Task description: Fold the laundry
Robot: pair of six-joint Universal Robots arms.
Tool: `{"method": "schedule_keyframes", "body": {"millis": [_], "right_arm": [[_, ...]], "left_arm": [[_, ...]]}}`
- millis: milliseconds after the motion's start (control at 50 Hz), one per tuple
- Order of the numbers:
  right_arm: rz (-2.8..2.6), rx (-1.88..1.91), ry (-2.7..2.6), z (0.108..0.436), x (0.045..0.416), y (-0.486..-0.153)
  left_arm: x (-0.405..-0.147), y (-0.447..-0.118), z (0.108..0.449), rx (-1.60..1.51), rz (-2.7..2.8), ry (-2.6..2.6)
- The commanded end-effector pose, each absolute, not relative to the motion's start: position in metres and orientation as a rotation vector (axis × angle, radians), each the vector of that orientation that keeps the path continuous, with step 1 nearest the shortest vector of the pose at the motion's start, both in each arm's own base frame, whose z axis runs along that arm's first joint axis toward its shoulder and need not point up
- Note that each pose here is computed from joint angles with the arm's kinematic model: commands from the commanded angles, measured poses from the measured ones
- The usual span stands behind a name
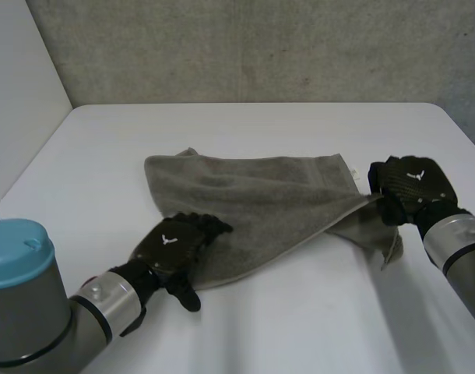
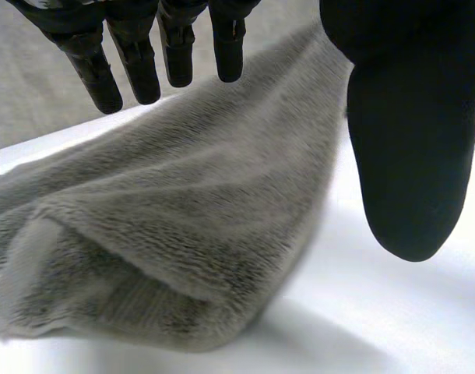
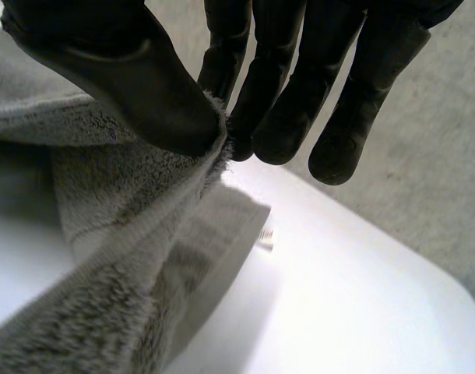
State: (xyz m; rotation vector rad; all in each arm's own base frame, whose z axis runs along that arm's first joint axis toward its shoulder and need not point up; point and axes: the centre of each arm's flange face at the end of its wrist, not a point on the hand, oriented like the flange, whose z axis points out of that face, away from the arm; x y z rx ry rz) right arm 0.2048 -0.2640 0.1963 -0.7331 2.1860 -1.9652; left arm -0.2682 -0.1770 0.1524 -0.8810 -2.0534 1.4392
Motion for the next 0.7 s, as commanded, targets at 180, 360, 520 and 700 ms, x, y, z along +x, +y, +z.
{"method": "schedule_keyframes", "body": {"millis": [180, 360, 520, 700], "right_arm": [[-2.040, -0.758, 1.957, 0.281, 0.225, -0.215], [-2.009, -0.794, 1.930, 0.281, 0.235, -0.202], [-2.027, -0.790, 1.905, 0.288, 0.235, -0.199], [-2.029, -0.789, 1.887, 0.297, 0.236, -0.195]], "left_arm": [[-0.288, -0.177, 0.135, -0.864, 1.444, -2.136], [-0.293, -0.181, 0.126, -0.715, 1.471, -2.240], [-0.300, -0.178, 0.117, -0.733, 1.470, -2.229], [-0.303, -0.192, 0.114, -0.676, 1.589, -2.251]]}}
